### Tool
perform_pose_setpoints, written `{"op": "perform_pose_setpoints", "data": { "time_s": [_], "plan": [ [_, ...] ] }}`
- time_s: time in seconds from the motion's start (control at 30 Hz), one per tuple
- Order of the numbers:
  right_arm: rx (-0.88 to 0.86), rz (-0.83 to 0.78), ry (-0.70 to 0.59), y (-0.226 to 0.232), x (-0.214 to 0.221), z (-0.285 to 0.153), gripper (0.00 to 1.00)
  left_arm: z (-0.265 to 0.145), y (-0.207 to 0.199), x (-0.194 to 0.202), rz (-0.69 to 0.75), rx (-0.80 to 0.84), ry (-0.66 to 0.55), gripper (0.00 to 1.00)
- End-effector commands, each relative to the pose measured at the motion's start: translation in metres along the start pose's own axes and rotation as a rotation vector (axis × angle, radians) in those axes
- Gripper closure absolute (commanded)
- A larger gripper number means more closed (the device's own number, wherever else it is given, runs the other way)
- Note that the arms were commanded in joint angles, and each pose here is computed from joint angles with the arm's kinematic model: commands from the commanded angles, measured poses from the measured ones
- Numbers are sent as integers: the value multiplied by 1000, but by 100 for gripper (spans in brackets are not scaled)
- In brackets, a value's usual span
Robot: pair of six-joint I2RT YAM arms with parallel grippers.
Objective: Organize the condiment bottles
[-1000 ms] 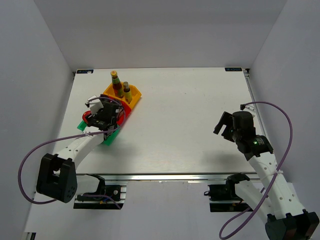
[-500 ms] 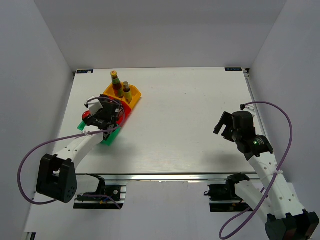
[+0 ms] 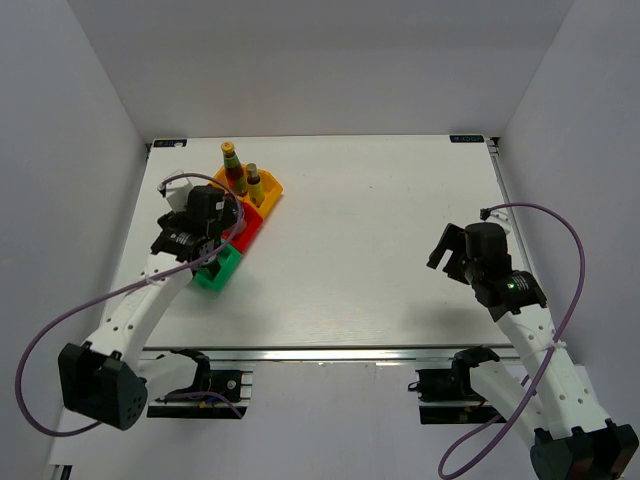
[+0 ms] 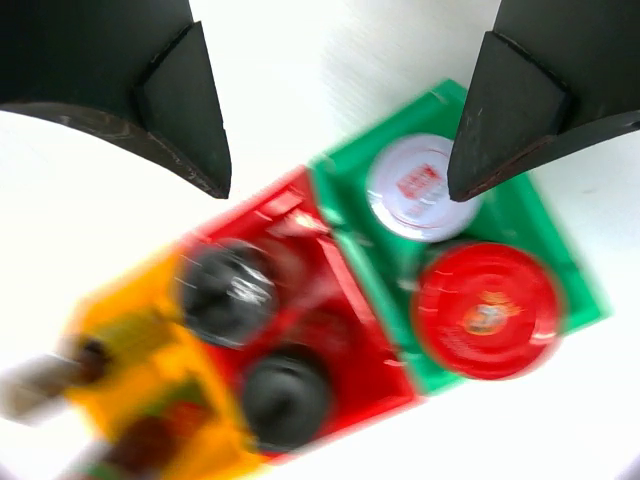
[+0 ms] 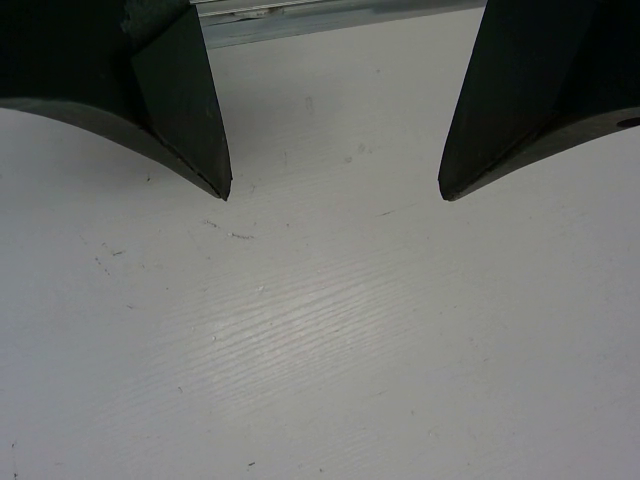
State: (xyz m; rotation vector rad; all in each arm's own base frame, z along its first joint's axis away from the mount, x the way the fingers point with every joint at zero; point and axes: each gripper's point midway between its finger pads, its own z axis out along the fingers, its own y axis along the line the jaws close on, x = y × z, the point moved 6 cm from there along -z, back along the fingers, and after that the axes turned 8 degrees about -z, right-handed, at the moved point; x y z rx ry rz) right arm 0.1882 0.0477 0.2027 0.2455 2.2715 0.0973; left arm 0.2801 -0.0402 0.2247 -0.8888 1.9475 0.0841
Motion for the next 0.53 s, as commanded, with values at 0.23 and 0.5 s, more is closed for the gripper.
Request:
{"op": "perform_pose_setpoints", "data": {
  "time_s": [0.23, 0.5],
  "plan": [
    [-13, 9, -20, 3, -3, 8, 11, -70, -57, 50, 177, 601, 186, 2],
    [-47, -9, 1, 6, 7, 16, 11, -72, -58, 104, 265, 634, 286, 2]
  ]
}}
